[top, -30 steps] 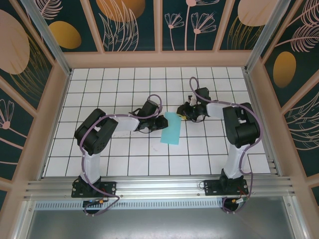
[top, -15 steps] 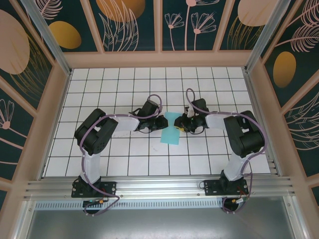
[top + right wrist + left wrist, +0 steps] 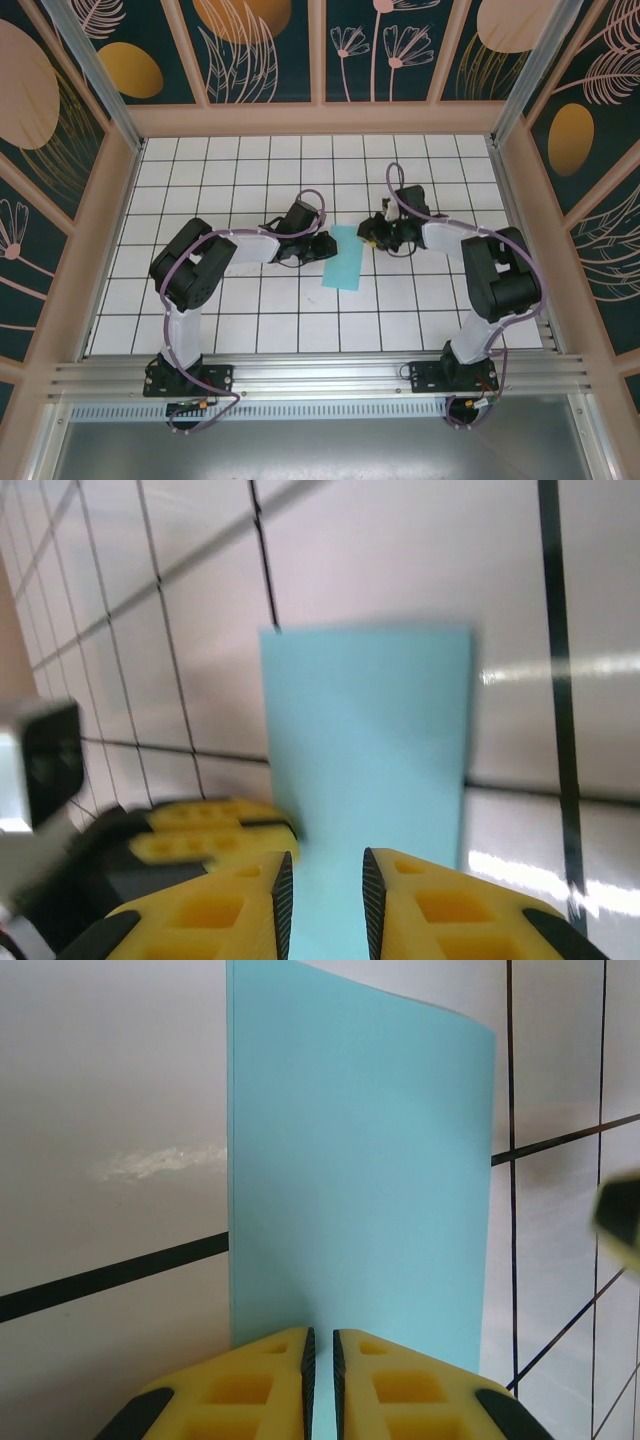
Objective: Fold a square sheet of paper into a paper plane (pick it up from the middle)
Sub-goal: Fold the square sheet of paper in half at the center of the table.
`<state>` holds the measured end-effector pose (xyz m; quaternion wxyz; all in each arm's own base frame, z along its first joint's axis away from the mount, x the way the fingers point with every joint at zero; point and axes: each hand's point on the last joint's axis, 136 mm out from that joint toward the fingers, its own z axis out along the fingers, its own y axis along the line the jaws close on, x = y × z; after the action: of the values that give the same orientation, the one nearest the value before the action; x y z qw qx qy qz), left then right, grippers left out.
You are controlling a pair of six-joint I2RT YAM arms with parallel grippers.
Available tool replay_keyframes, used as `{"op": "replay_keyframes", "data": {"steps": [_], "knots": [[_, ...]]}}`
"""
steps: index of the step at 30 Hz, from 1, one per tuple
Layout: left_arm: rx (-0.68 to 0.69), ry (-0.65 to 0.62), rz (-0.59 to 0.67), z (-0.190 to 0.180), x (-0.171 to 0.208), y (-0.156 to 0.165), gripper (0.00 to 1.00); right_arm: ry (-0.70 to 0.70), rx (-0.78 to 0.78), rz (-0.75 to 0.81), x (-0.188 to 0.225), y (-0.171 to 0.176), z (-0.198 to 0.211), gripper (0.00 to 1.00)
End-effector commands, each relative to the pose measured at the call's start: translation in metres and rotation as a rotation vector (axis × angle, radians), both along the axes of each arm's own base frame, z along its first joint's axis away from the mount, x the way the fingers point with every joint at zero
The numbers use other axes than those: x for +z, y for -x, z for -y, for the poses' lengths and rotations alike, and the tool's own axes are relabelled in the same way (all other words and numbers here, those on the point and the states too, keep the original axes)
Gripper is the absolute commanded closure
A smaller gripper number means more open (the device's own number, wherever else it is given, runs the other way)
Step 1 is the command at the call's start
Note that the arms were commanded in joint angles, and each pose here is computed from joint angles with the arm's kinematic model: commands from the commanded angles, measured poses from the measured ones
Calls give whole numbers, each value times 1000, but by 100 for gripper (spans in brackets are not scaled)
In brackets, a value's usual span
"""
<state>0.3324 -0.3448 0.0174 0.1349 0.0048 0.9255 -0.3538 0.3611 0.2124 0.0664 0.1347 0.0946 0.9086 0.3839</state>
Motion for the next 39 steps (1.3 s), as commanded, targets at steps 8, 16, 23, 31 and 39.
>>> {"op": "replay_keyframes", "data": {"steps": [8, 16, 23, 31, 39], "knots": [[-21, -67, -64, -9, -20, 14, 83, 0, 0, -50, -34, -31, -7, 72], [-20, -57, -62, -8, -17, 14, 82, 15, 7, -77, -45, -30, -4, 71], [39, 85, 67, -2, 43, 2, 71, 48, 4, 44, 8, -24, 5, 68], [166, 124, 245, -26, 106, -8, 60, 138, -49, 13, -12, 22, 22, 63], [304, 72, 318, -61, 112, -8, 54, 172, -32, -20, -29, 34, 8, 60]]}}
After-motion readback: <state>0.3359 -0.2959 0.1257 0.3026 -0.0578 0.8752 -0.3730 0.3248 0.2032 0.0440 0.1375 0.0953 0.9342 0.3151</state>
